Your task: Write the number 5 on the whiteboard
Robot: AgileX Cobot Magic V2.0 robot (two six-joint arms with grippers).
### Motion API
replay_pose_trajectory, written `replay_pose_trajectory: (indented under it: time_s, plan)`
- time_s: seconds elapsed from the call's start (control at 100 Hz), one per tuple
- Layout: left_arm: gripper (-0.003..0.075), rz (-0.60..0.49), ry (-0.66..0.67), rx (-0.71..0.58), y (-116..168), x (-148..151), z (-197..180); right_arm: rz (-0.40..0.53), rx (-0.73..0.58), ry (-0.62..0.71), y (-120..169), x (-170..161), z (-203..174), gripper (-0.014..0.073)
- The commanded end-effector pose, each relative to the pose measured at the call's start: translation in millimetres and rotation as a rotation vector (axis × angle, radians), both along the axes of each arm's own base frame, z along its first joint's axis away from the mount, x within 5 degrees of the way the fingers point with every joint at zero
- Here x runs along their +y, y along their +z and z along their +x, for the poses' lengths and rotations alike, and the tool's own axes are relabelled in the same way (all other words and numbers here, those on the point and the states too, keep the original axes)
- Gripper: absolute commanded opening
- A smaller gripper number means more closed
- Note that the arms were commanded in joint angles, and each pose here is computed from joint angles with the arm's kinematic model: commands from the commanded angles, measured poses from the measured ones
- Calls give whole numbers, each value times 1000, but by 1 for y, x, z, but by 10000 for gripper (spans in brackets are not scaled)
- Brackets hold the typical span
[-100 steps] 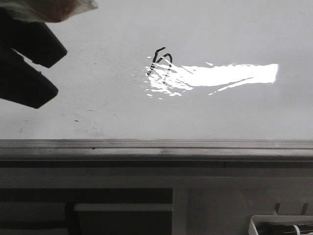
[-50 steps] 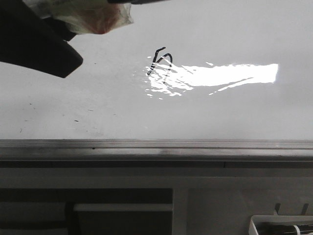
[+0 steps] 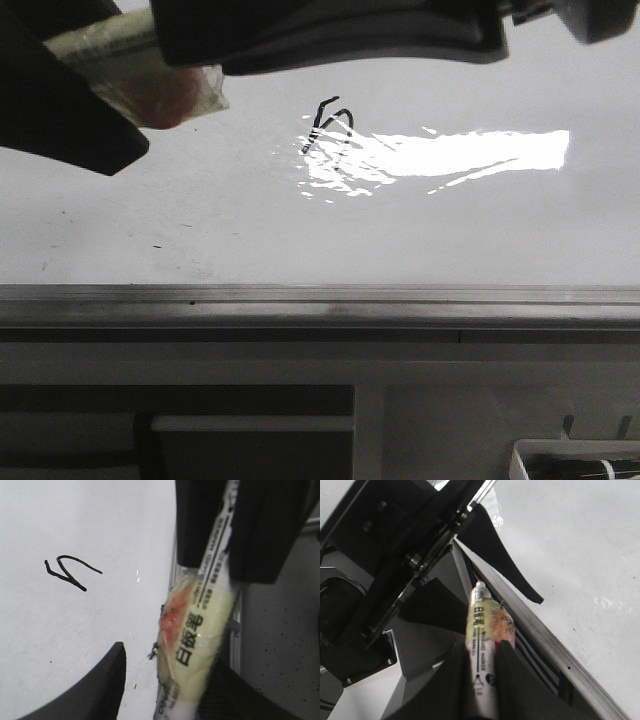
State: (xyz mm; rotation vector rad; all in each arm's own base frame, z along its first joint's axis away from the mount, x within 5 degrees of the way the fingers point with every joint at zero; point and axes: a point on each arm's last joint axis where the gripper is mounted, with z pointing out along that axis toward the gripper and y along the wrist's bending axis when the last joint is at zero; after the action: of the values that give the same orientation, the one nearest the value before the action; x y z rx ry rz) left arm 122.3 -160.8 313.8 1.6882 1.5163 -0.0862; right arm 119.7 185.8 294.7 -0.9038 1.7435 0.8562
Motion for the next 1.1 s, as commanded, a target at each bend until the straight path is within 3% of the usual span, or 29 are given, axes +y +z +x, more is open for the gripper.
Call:
replay_pose_trajectory:
  time_s: [0.0, 0.14, 0.39, 0.58, 0.87, 1.09]
  plan:
    - [295, -90, -10, -78, 18, -4, 1, 71, 7, 56, 14, 5, -4, -55]
    - [295, -26, -27, -118, 16, -1, 3, 99, 29, 100, 16, 6, -8, -55]
    - [286, -11, -29, -116, 14, -3, 4, 121, 61, 116, 16, 7, -10, -55]
    - [132, 7, -30, -103, 10, -6, 7, 154, 116, 134, 17, 8, -13, -55]
    - [-17, 8, -30, -104, 10, -6, 7, 157, 124, 132, 17, 8, -13, -55]
    - [-20, 8, -30, -104, 10, -6, 7, 156, 124, 130, 17, 8, -13, -55]
